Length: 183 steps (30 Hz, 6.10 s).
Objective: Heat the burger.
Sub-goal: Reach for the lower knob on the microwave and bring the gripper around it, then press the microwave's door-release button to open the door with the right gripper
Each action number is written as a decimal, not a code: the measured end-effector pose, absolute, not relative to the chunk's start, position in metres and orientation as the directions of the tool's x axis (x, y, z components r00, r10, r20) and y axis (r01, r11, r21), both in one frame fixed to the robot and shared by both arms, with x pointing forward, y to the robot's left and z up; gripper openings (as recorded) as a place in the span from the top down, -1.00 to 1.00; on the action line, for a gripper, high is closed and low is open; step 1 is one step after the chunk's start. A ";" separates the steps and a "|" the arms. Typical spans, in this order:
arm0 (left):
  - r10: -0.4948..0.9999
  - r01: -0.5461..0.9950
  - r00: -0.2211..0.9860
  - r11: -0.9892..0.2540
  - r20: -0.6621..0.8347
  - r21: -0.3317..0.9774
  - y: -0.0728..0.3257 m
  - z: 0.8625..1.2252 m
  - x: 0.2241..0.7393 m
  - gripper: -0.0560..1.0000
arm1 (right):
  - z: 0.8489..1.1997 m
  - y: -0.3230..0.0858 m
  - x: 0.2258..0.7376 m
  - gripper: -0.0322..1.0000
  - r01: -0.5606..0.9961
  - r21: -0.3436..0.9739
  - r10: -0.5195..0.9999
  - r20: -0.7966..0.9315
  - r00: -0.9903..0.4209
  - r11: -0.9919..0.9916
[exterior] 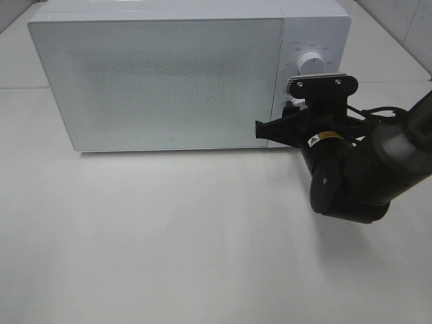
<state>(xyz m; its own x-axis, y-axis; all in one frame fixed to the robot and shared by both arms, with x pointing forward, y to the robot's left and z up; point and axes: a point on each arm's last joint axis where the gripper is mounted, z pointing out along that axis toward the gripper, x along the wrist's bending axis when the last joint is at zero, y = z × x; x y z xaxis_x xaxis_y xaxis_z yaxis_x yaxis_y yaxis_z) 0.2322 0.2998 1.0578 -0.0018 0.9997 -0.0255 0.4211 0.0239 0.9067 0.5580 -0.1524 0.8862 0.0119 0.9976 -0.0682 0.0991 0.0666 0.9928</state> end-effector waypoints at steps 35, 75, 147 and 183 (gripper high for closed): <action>1.000 0.421 -0.002 0.024 -0.026 0.907 0.300 1.058 0.232 -0.98 | 0.886 -0.154 0.557 0.11 -0.027 -0.047 -0.049 0.994 0.093 -0.999; 1.000 0.421 -0.002 0.024 -0.026 0.907 0.300 1.058 0.232 -0.98 | 0.886 -0.156 0.556 0.09 -0.058 -0.135 -0.140 0.986 0.091 -0.989; 1.000 0.421 -0.001 0.023 -0.025 0.907 0.300 1.058 0.232 -0.98 | 1.034 -0.209 0.431 -0.27 0.662 0.693 0.919 -0.001 -0.395 0.285; 1.000 0.421 -0.002 0.022 -0.024 0.907 0.300 1.058 0.232 -0.98 | 1.091 -0.300 0.268 -0.54 0.440 0.864 0.952 -0.128 -0.279 0.245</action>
<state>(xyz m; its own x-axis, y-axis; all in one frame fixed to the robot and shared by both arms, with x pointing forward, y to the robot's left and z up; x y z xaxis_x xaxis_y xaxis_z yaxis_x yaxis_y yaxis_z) 0.2322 0.2999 1.0578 -0.0020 0.9997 -0.0238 0.4211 0.0224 0.9067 0.2675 -0.3000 1.0908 -0.2795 0.9516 -0.1281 0.4400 0.2455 0.8638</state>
